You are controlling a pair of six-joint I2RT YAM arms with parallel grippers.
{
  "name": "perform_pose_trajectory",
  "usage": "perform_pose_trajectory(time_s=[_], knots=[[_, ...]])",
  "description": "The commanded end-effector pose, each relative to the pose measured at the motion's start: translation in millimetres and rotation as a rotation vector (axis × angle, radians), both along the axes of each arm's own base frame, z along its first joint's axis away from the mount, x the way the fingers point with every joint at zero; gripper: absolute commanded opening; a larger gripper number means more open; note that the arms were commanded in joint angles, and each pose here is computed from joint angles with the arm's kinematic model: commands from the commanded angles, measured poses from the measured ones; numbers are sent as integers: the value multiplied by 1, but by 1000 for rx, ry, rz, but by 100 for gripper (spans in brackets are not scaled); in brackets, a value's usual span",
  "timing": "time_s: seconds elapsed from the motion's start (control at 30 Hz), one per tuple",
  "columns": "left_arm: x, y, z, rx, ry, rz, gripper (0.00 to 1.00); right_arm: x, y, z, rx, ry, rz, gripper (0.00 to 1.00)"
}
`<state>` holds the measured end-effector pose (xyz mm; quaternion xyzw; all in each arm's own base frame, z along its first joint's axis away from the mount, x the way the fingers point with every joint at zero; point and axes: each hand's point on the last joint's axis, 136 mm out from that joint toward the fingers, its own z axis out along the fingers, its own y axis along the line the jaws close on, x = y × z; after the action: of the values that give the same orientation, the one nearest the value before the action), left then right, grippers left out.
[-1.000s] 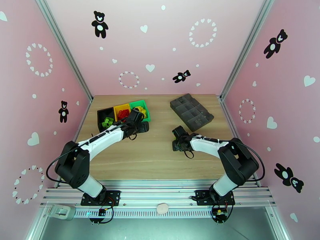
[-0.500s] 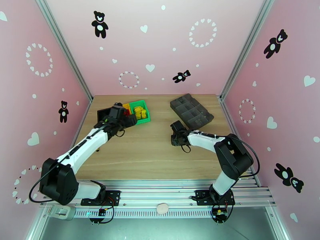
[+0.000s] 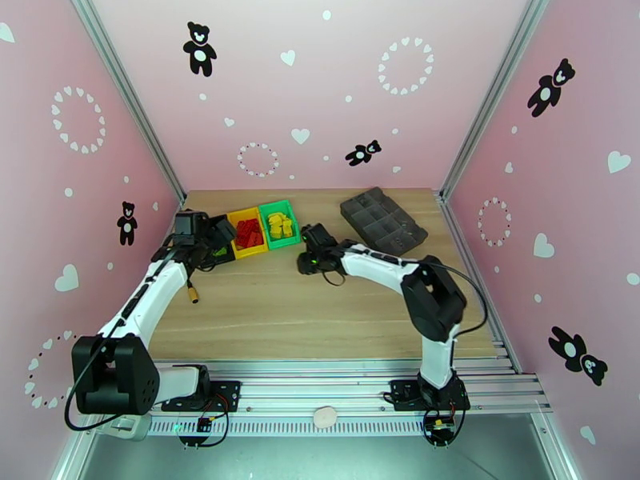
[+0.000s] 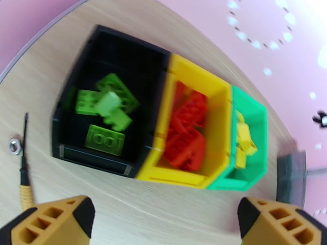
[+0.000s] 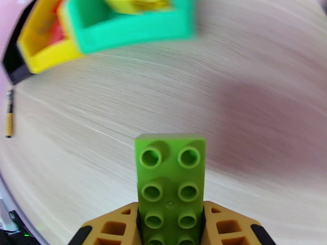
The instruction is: Sort the legos into containers by color
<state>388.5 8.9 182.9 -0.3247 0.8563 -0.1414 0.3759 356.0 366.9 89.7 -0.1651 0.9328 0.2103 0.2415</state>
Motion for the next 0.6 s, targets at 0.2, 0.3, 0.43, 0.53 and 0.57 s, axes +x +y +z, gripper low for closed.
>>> perform_pose_trajectory(time_s=[0.2,0.3,0.43,0.53,0.57], knots=[[3,26,-2,-104,-39,78,97,5,102,28,229,20,152,20],[4,25,-7,-108,-25,71,95,10,121,32,283,20,172,20],[5,26,-7,-114,-27,69,90,17,143,40,347,6,197,20],[9,25,-4,-124,-30,66,84,23,159,46,403,-1,205,20],[10,27,-3,-129,-31,70,83,26,164,48,424,-5,206,21]])
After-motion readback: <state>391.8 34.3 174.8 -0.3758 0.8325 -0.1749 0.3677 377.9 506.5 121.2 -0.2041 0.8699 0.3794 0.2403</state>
